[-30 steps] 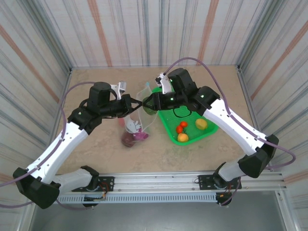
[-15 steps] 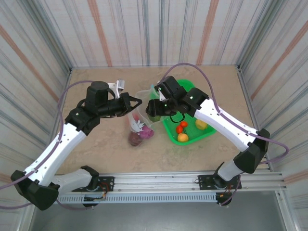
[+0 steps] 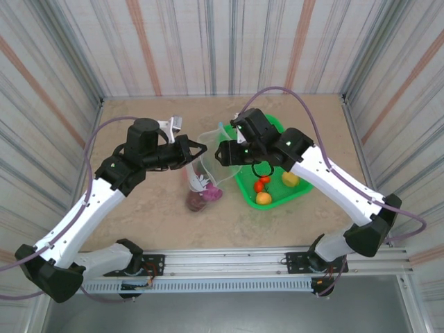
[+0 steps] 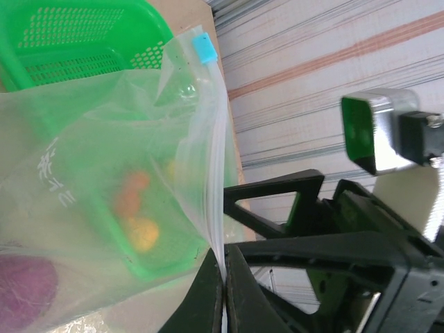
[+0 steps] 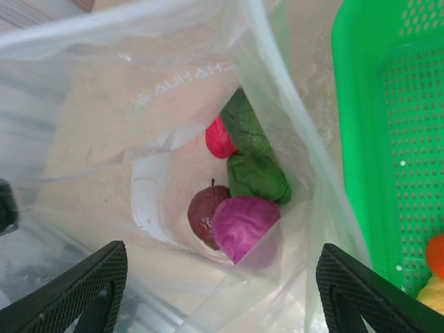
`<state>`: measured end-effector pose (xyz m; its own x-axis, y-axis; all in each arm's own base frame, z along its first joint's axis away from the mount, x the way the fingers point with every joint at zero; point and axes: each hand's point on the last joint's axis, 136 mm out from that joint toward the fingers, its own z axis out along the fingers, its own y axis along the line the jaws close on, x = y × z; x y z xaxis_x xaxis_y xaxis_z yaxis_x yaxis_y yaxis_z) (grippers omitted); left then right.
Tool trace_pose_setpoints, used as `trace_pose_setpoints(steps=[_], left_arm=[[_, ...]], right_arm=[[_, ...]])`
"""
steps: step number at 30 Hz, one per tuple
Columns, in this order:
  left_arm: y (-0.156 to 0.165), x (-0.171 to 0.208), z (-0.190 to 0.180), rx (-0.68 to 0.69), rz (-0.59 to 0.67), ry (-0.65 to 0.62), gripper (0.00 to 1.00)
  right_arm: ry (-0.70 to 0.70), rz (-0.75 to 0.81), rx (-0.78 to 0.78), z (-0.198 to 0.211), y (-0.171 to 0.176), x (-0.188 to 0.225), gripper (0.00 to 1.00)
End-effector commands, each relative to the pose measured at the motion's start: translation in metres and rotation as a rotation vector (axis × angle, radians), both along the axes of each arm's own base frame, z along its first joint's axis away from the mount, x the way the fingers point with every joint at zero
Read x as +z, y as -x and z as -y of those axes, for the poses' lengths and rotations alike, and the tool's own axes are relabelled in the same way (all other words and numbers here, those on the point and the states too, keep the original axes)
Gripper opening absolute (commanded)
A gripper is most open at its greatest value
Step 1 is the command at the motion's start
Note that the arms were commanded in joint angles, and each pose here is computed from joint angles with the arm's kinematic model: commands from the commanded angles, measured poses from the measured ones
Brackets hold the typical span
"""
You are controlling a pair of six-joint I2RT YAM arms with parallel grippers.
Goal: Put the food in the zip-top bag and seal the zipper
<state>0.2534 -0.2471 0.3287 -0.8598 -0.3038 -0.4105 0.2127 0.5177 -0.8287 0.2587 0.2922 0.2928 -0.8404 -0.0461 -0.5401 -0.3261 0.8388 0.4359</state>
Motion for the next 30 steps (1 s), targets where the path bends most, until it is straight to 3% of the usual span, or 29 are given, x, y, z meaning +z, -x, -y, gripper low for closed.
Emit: trace_pose_setpoints(steps=[1,7,12,19,30], left_arm=[[0.005,0.008,-0.006,0.019,0.029,0.005,0.0],[0.007,0.007,-0.01,0.017,0.023,-0.037,0.0],[0.008,0.002,-0.015,0.025,0.019,-0.085,0.0],[0.011,-0.008,-0.017,-0.018,0.023,-0.169,0.0],[0.008,-0.018,-0.02,-0.033,0.009,-0.199,0.0]], right_arm=[[-0.046,0.071,-0.032,0.025,-0.004,0.032,0.72],[-0.041,0.065,-0.21,0.096,-0.013,0.034,0.69],[0.119,-0.059,-0.282,0.137,-0.006,-0.015,0.66],[0.217,-0.29,-0.264,0.139,0.006,-0.092,0.64],[0.394,-0.484,-0.121,0.136,0.028,-0.16,0.65]])
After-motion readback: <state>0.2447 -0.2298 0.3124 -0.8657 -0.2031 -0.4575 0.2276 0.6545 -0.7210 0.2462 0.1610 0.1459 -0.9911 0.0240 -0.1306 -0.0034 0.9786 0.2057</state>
